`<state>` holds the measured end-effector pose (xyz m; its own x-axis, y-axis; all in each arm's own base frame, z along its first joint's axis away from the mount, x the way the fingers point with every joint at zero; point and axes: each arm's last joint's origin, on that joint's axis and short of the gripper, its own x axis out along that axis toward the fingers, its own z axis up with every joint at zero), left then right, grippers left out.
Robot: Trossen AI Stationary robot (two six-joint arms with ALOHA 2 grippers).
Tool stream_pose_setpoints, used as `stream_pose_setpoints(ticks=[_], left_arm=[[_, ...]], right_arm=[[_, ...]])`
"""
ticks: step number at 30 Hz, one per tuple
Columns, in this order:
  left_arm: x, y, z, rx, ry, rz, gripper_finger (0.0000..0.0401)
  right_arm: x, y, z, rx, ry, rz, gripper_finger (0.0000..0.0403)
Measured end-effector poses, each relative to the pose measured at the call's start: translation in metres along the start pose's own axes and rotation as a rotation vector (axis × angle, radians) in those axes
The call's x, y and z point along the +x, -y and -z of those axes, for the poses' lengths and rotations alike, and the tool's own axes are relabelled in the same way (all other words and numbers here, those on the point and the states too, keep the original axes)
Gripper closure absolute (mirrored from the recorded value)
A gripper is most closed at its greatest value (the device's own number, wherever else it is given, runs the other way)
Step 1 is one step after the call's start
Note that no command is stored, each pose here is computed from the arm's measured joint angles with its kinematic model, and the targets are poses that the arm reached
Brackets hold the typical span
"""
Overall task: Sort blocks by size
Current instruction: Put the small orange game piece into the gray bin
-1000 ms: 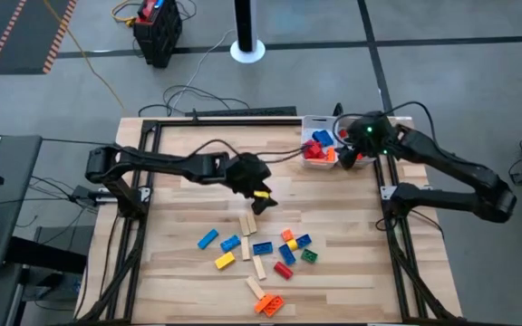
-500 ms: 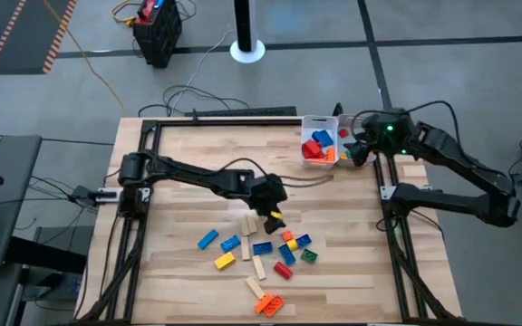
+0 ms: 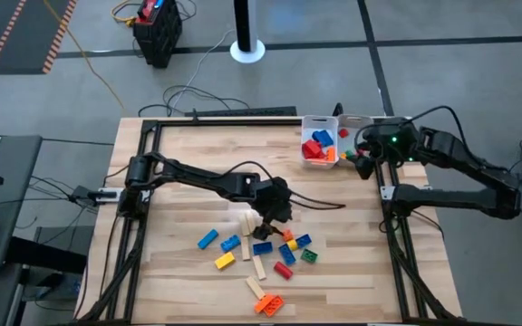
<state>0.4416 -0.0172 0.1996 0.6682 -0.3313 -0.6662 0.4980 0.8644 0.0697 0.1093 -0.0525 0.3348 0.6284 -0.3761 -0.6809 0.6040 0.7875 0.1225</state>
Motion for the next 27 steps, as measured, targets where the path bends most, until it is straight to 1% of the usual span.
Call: stream_pose_setpoints(ticks=[3,5,7,8,11,13,17,19,24,27], left_arm=[[0.009,-0.001,0.005,0.044,0.014,0.052,0.0131],[0.019,0.001,0.015,0.058,-0.006,0.104,0.0131],[0.024,0.000,0.015,0.089,0.011,0.100,0.0131],[0.026,0.001,0.017,0.093,0.004,0.105,0.0131],[0.031,-0.003,0.016,0.108,0.037,0.089,0.0131],[0.034,-0.002,0.021,0.108,0.026,0.113,0.0131],[0.040,-0.003,0.025,0.129,0.032,0.118,0.0131],[0.046,-0.006,0.025,0.149,0.064,0.102,0.0131],[0.055,-0.006,0.035,0.120,0.032,0.121,0.0131],[0.060,-0.006,0.037,0.133,0.044,0.120,0.0131]], right_arm=[[0.000,-0.003,0.001,0.021,0.002,0.000,0.0128],[0.000,-0.004,0.001,0.037,0.003,-0.003,0.0129],[0.001,-0.006,0.000,0.053,-0.002,-0.010,0.0129],[0.001,-0.006,0.001,0.062,-0.005,-0.012,0.0129],[0.001,-0.007,0.001,0.085,-0.002,-0.017,0.0129],[0.001,-0.008,0.000,0.097,0.002,-0.013,0.0129],[0.004,-0.011,0.000,0.089,-0.003,-0.012,0.0129],[0.005,-0.013,-0.001,0.082,0.000,-0.020,0.0129],[0.008,-0.018,-0.005,0.072,0.023,-0.045,0.0129],[0.009,-0.019,-0.005,0.073,0.019,-0.044,0.0129]])
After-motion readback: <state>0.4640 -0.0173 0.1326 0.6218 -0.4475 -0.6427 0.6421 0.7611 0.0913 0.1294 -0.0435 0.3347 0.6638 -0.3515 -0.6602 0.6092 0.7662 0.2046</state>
